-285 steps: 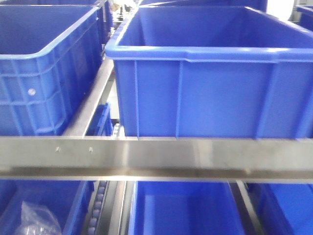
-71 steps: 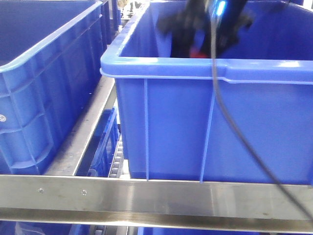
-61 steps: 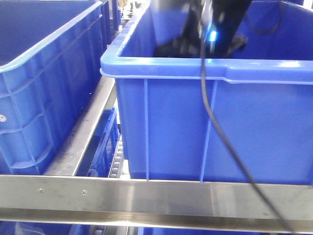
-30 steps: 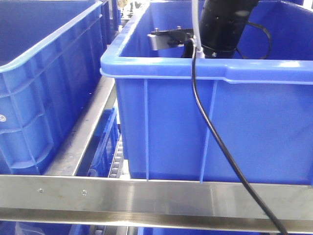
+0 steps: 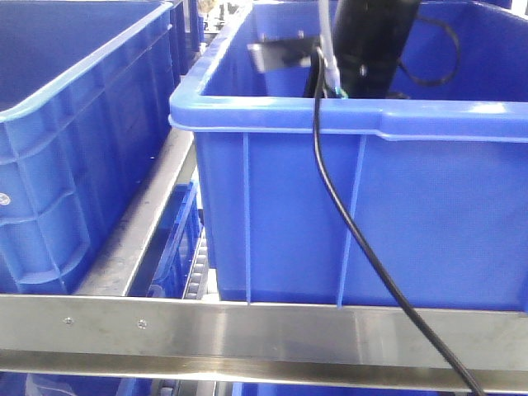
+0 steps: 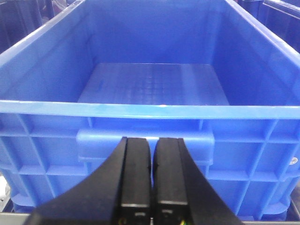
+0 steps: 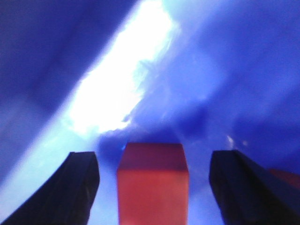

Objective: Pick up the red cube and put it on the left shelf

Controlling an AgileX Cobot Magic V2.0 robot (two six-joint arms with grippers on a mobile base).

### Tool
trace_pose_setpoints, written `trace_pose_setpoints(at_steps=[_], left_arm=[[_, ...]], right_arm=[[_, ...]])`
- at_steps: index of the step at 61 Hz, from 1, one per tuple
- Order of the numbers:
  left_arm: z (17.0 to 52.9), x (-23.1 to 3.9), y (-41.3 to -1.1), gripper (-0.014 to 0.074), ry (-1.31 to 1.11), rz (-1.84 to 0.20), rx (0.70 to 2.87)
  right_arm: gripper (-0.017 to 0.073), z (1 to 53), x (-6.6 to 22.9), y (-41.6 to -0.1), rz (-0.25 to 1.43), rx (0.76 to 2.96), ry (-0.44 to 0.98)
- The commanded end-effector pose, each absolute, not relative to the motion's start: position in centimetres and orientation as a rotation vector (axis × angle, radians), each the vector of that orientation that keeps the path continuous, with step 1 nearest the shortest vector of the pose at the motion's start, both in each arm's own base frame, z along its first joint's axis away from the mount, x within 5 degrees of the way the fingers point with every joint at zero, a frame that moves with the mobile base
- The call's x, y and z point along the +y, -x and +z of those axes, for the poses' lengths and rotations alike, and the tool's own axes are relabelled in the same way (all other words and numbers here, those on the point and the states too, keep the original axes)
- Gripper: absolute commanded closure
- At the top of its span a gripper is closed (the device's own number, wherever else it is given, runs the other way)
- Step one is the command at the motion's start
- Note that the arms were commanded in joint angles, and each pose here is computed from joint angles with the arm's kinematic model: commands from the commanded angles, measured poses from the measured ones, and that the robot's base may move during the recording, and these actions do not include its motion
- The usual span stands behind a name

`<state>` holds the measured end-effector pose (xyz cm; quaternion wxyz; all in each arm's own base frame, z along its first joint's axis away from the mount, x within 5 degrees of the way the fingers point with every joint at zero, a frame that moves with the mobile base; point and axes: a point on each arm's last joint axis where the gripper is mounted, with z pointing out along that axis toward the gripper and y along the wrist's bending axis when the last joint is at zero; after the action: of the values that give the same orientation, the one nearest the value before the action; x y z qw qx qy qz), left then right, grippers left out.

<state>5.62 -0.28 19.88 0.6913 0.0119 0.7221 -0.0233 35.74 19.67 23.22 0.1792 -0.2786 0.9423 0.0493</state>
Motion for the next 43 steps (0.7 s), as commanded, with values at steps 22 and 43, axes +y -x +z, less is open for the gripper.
trace_pose_setpoints(at_steps=[22, 43], left_arm=[[20.0, -0.3, -5.6, 0.0492, -0.026, -0.066, 1.535], [20.0, -0.3, -5.6, 0.0492, -0.026, -0.066, 1.535]], right_arm=[[0.0268, 36.0, 16.9, -31.0, 0.197, 2.343, 0.709], [0.0517, 40.2, 12.4, -22.8, 0.245, 2.091, 0.632]])
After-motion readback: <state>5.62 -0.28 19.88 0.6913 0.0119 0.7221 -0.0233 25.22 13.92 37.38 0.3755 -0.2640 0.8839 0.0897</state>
